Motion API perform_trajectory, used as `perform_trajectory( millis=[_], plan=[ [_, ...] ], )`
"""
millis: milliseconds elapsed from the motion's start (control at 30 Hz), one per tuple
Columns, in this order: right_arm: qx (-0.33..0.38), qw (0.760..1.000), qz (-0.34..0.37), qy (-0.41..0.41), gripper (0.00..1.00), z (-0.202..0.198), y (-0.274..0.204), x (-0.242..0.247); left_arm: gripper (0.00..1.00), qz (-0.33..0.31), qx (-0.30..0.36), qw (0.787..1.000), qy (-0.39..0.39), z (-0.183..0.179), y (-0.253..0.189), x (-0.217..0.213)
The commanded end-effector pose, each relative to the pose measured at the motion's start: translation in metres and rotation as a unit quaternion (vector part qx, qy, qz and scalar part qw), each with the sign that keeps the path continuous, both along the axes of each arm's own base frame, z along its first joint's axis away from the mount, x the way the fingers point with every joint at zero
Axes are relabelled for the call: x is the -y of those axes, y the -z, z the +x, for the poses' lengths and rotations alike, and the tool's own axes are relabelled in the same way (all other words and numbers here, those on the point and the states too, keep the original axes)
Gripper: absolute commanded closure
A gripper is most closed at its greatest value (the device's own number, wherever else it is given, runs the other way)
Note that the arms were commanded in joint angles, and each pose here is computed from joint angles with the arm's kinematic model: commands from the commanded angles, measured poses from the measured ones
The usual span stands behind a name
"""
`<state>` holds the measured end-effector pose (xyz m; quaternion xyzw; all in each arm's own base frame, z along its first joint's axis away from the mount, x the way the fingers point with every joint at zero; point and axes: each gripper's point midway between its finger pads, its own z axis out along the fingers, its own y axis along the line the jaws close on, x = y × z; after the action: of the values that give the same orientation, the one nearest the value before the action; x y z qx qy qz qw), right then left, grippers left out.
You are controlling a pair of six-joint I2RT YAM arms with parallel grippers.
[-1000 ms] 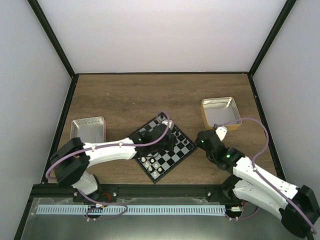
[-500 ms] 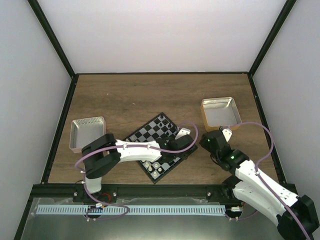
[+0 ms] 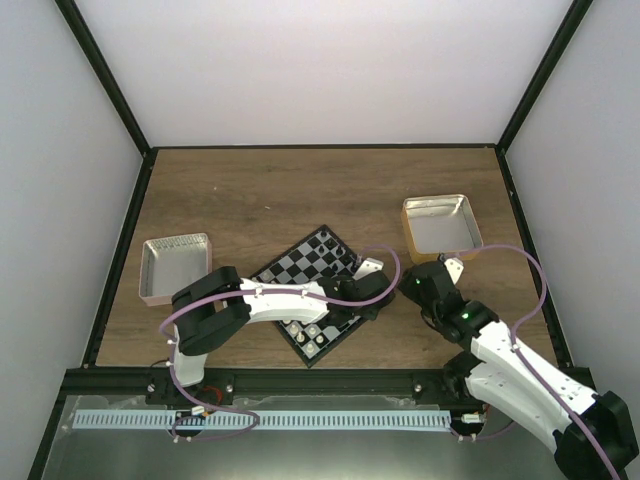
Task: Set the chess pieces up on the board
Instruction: Place the chess piece on the chessboard.
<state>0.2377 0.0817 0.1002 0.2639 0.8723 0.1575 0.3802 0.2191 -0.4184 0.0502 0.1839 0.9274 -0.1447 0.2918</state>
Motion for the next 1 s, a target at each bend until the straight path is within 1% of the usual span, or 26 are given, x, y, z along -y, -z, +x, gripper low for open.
perform_trajectory(
  millis=[0,267,533,733,800,967],
  plan=[
    [0.0,1.0,-0.005,0.006,0.33,-0.001,0.003,0.005,0.94,-0.02,-0.006,1.0,0.008,-0.005,-0.002,0.012],
    [-0.003,1.0,-0.004,0.003,0.33,-0.002,0.005,0.004,0.91,-0.02,-0.01,1.0,0.011,-0.006,0.003,0.013],
    [-0.005,1.0,-0.003,0.0,0.32,-0.004,0.006,0.004,0.78,-0.022,-0.011,1.0,0.012,-0.006,0.0,0.013],
    [-0.004,1.0,0.001,-0.001,0.32,-0.005,0.003,0.004,0.75,-0.039,-0.011,0.999,0.017,-0.009,-0.016,0.014],
    [-0.003,1.0,0.002,-0.002,0.32,-0.006,0.001,0.003,0.71,-0.05,-0.006,0.999,0.017,-0.01,-0.028,0.012],
    [0.008,1.0,0.008,-0.022,0.31,-0.007,-0.012,-0.001,0.53,-0.071,0.015,0.997,-0.025,-0.003,-0.062,-0.011]
  ],
)
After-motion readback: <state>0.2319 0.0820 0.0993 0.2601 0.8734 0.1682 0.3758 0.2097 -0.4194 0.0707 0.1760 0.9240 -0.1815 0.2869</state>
